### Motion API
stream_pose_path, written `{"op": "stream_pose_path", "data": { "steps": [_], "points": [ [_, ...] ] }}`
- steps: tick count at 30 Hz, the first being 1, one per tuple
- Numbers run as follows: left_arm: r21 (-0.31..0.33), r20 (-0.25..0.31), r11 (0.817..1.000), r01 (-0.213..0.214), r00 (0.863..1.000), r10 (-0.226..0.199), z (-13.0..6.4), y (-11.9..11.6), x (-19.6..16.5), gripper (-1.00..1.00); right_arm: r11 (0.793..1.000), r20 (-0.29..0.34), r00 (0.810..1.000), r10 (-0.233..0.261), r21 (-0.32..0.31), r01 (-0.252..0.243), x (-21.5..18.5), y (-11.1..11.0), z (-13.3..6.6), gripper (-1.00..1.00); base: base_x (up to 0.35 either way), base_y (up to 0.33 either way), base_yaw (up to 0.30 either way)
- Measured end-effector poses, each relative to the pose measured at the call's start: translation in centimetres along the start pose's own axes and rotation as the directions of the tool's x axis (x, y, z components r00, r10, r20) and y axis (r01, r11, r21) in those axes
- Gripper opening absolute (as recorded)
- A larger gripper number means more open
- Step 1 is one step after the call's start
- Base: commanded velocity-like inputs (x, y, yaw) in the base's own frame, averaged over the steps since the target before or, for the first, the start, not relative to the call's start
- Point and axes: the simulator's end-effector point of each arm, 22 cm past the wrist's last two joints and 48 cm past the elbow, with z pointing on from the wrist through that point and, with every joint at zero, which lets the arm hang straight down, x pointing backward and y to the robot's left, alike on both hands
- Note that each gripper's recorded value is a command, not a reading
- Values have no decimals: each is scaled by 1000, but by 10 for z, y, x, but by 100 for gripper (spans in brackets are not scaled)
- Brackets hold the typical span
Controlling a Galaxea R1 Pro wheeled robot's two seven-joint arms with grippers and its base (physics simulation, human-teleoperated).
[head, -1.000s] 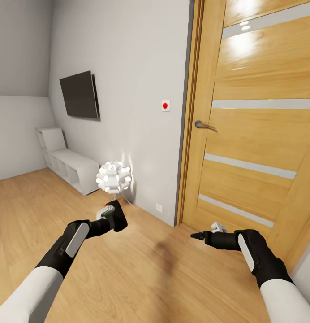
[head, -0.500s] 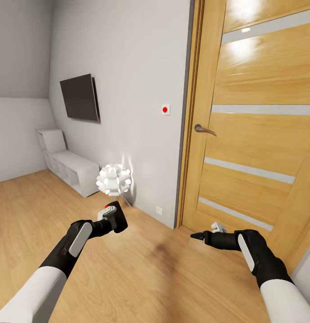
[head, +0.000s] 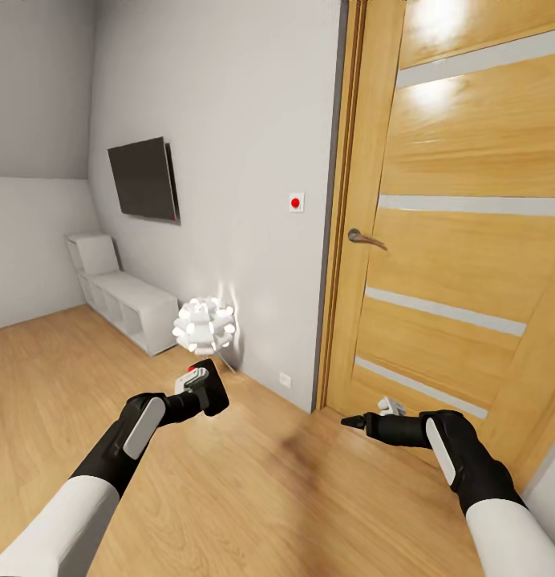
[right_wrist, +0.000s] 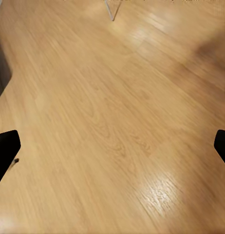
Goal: Attach the digital camera to the camera tripod in the bedroom.
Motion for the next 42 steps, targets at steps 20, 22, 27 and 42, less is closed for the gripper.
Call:
{"op": "stream_pose_path", "data": {
  "steps": [20, 22, 27, 42],
  "points": [
    [0, 0, 1000, 1, 1000, -1, -19, -21, -26, -100, 1000, -1, 1000, 0, 0, 0, -24, 22, -21, 100, 0, 0, 0],
    [0, -1, 1000, 2, 1000, -2, -21, -23, -29, -100, 1000, 0, 1000, 1, 0, -1, -26, 24, -23, 100, 0, 0, 0],
    [1, -2, 1000, 3, 1000, -3, -26, -27, -34, -100, 1000, -1, 1000, 0, 0, 0, -32, 29, -28, 100, 0, 0, 0],
    [103, -6, 994, 33, 999, -33, -41, -63, -52, -100, 1000, 0, 1000, 2, 0, -2, -48, 45, -43, 100, 0, 0, 0]
  ]
}}
